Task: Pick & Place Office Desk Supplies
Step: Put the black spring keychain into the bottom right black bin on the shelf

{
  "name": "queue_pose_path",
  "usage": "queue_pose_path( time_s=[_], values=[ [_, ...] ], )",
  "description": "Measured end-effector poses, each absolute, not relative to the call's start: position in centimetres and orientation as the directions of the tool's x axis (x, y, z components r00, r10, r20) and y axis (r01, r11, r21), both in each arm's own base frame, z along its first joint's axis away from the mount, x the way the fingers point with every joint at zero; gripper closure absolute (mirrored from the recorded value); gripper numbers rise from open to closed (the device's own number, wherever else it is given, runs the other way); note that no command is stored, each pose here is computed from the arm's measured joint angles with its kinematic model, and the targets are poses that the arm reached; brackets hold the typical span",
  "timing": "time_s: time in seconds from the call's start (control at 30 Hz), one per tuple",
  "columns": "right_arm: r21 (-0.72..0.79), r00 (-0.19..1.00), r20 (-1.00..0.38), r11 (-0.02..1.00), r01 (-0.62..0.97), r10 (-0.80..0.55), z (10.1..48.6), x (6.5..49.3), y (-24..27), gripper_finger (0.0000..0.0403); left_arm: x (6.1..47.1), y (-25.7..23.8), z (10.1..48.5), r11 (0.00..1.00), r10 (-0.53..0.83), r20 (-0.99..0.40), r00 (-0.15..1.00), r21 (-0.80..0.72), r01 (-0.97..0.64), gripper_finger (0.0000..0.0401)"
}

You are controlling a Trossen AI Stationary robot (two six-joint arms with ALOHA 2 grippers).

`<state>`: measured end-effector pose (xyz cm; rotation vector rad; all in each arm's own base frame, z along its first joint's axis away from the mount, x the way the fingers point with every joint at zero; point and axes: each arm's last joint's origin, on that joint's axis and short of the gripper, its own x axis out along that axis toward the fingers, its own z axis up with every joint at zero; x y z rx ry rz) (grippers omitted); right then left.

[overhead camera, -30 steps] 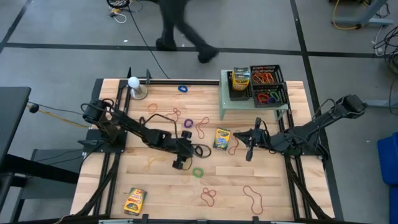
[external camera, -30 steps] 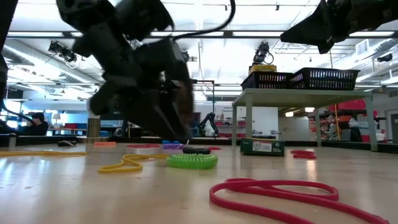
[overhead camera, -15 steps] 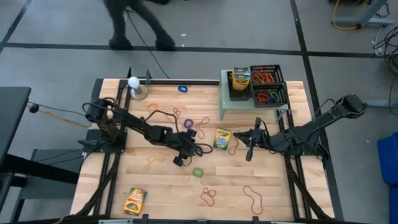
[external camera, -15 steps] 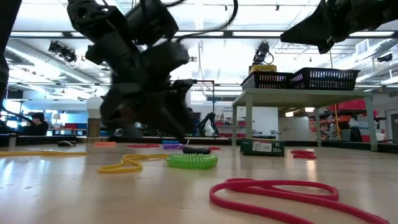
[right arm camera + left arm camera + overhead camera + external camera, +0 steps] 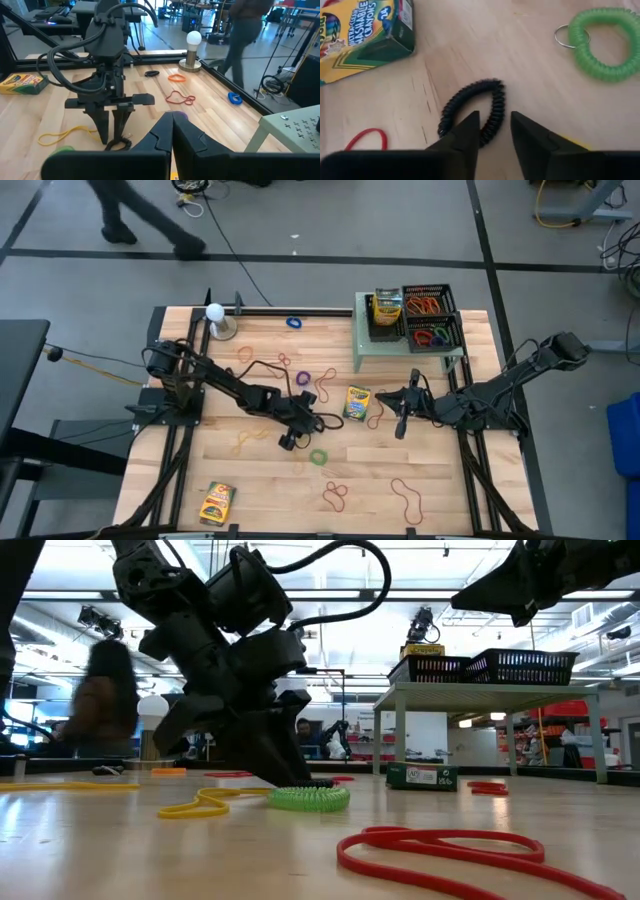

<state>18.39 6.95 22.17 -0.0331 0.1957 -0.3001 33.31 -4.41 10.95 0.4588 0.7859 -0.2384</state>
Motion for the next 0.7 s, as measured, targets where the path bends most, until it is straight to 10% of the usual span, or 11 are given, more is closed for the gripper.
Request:
queue_pose_path(
  time_s=[0.3, 0.7],
  values=[
    [-0.063, 0.936, -0.191, 0.955, 0.29, -0.297, 22.1, 18.4, 7.0, 0.0394, 33.7, -4.4, 11.5, 0.882, 0.01, -0.761, 0.649, 0.313, 0.354, 0.0386],
    [-0.15, 0.904, -0.348, 0.967, 0.207, -0.248, 18.4, 20.7, 7.2, 0.037, 34.8, -3.3, 12.9, 0.912, -0.306, -0.632, 0.712, 0.02, 0.409, 0.0391]
  ],
)
